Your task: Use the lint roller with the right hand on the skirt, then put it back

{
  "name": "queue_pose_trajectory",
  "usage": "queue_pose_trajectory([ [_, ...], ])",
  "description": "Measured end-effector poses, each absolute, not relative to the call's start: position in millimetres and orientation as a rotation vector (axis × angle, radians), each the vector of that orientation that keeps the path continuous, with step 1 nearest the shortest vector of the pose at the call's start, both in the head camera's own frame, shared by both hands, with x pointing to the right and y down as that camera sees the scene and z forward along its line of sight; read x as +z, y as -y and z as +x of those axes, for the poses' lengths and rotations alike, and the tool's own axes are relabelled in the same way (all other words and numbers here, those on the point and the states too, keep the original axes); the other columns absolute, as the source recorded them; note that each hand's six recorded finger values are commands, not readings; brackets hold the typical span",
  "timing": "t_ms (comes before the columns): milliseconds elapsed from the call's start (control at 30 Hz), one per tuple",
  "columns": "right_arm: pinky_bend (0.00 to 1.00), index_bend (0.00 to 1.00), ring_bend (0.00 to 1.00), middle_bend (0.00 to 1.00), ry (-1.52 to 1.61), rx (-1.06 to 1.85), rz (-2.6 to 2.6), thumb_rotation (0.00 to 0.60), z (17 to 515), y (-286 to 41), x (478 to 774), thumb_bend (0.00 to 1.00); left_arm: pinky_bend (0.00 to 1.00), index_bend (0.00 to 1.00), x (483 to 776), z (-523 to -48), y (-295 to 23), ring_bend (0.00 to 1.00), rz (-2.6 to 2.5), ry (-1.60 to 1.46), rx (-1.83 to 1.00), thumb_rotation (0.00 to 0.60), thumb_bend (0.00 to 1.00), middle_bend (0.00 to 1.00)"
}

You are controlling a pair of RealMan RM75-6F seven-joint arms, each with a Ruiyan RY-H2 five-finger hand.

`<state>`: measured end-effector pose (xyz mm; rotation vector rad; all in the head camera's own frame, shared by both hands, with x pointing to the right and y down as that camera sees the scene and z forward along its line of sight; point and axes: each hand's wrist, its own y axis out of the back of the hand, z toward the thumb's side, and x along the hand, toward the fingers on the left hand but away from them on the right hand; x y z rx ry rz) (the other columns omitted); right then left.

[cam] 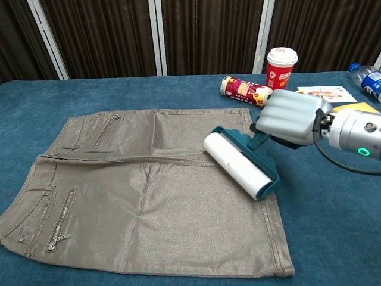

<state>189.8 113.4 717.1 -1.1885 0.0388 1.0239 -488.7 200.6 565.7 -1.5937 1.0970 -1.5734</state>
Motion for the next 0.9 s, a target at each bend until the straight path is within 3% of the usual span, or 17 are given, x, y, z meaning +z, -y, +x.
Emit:
queue_pose_trajectory([
  [167,0.46,0.47,0.45,0.53,-0.045,1.059,-1.153,0.6,213,-103,719,0.84,0.0,0.0,566,-486,-200,0.0,-1.6,-1.094,-1.568,0.6,0.0,0.0],
  [333,0.46,0.47,0.45,0.53,-0.041,1.019,-1.17,0.6,205,-110,715,0.84,0.0,0.0,566,-485,-200,0.0,-1.605,-1.094,-1.567,0.6,0.0,0.0],
  [900,0.46,0.47,0.45,0.54,-0.075,0.72,-1.297,0.6,99,-191,685,0.84,0.0,0.0,562,-488,-200,0.0,-1.616,-1.112,-1.562,0.6,0.0,0.0],
])
